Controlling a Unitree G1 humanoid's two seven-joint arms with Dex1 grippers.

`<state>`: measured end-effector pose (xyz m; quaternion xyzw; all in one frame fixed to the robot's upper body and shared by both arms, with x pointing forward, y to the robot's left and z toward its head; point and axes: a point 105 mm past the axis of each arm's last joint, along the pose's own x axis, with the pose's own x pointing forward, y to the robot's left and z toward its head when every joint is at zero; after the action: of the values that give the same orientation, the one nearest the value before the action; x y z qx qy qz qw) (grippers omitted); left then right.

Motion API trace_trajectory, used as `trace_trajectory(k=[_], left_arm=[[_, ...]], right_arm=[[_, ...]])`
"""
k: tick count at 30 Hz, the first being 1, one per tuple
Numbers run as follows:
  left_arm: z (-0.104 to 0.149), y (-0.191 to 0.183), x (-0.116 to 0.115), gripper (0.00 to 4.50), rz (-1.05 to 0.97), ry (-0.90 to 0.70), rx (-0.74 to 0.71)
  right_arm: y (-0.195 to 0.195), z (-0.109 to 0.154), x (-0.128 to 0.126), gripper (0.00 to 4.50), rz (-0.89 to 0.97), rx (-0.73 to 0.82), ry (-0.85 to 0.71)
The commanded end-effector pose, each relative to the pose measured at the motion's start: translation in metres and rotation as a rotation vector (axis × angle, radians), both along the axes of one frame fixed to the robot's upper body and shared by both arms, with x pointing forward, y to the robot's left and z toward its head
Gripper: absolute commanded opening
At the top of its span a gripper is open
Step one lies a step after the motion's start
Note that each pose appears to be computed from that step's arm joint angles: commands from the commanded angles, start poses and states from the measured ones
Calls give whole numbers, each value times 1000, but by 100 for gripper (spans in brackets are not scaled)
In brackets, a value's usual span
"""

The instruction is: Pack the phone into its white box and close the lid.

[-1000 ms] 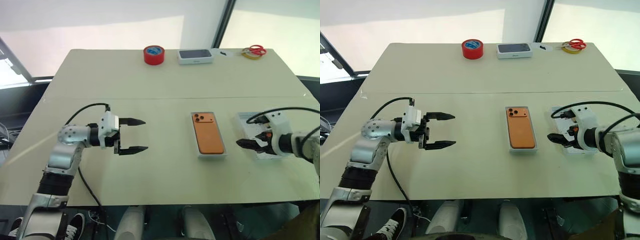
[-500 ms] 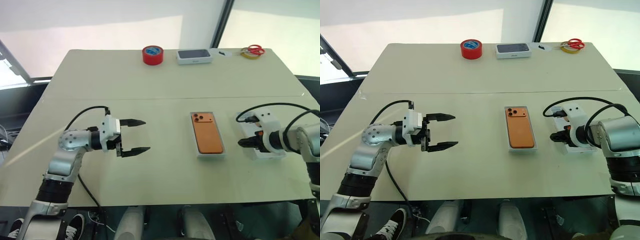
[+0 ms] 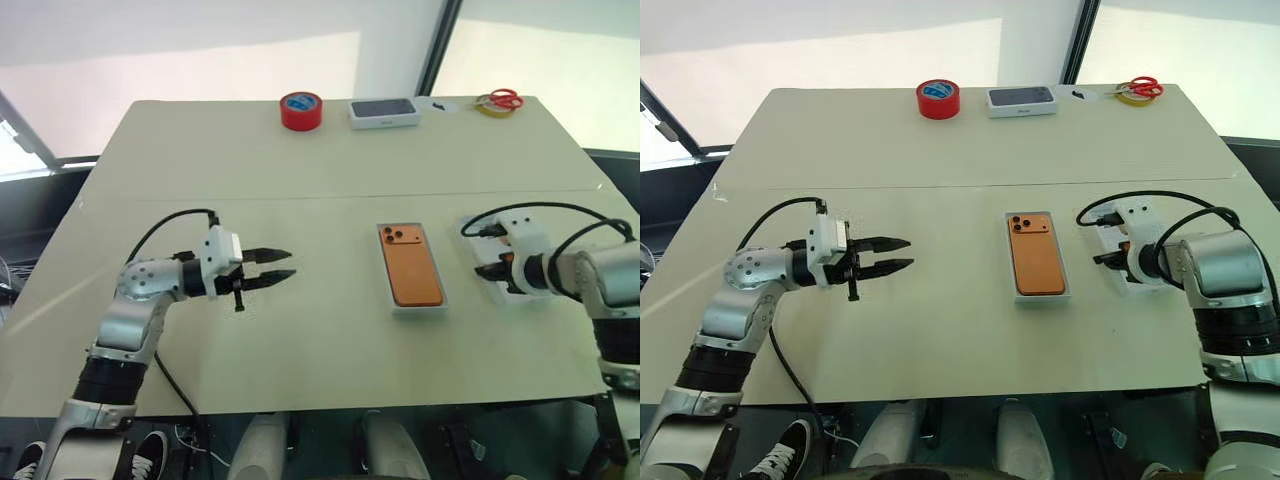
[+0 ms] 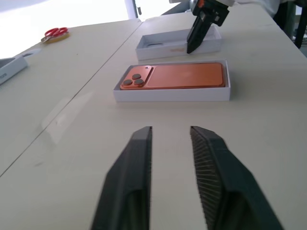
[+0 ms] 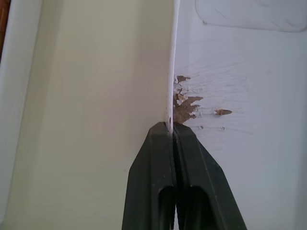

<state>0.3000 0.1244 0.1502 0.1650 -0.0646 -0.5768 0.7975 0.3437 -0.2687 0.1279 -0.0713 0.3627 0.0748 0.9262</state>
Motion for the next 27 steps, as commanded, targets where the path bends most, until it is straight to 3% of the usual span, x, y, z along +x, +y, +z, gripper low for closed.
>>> trace_trajectory(k=[1,8,11,14,16,19,23,27], left_arm=[[4,-4,1,2,5,11,-34],[6,-12,8,2,59,5,-87],[8,-18,9,2,78,6,-124],[10,-19,11,2,103,-12,-127],[11,-18,12,2,121,-17,-132],[11,-18,12,2,124,-10,-139],[8,-27,11,2,102,17,-147],[5,-38,7,2,78,42,-162]], right_arm=[[20,52,26,0,80,27,-303],[88,91,34,0,228,355,-588],[137,87,11,0,287,675,-619],[167,76,-16,0,363,794,-555],[187,58,-45,0,447,906,-385],[197,42,-69,0,511,1004,-207],[194,39,-81,0,544,1091,-94],[192,36,-75,0,501,1138,-28]])
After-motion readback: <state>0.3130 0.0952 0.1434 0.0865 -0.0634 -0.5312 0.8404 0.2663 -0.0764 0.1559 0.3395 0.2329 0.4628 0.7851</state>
